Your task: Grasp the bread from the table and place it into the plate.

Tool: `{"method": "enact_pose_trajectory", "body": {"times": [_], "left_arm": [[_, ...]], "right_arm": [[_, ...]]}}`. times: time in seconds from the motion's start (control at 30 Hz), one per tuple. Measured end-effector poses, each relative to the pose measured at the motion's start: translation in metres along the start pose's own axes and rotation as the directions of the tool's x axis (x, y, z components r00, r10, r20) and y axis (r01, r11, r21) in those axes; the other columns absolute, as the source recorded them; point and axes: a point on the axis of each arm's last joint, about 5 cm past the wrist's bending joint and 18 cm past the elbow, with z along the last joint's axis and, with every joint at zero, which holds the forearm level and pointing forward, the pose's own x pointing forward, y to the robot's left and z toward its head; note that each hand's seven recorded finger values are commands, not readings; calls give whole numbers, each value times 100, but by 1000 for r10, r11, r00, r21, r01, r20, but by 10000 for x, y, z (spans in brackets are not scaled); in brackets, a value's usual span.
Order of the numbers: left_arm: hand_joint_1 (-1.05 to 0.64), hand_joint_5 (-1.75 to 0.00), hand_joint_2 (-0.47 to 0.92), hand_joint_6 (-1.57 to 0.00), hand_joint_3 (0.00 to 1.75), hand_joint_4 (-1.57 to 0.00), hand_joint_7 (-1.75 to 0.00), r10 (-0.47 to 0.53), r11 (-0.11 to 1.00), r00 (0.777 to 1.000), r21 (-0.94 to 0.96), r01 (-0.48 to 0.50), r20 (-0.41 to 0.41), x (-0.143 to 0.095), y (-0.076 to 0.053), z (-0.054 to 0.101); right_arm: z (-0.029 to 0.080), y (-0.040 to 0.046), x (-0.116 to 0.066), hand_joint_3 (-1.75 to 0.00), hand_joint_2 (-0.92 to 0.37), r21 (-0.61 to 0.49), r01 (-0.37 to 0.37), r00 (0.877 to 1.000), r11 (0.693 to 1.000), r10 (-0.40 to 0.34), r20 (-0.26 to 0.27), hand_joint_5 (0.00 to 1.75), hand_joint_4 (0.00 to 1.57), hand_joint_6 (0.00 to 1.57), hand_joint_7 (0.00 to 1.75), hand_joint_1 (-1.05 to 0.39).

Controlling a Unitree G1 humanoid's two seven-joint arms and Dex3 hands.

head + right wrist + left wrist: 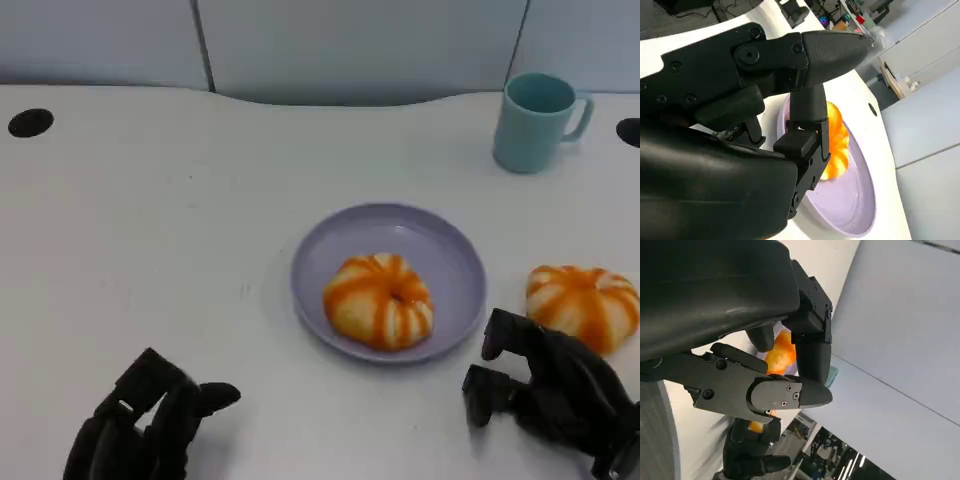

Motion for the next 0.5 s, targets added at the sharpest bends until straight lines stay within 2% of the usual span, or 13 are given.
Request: {"method": "enact_pose_trajectory", "body": {"times": [0.5], "left_arm": [[-48, -175, 92, -55, 34, -84, -175, -6, 1000, 1000, -12, 6, 0, 4, 20, -1]], "right_arm": [[1, 2, 0, -29, -92, 1, -1, 1000, 1000, 1, -1, 173, 78, 72, 150, -50]]}}
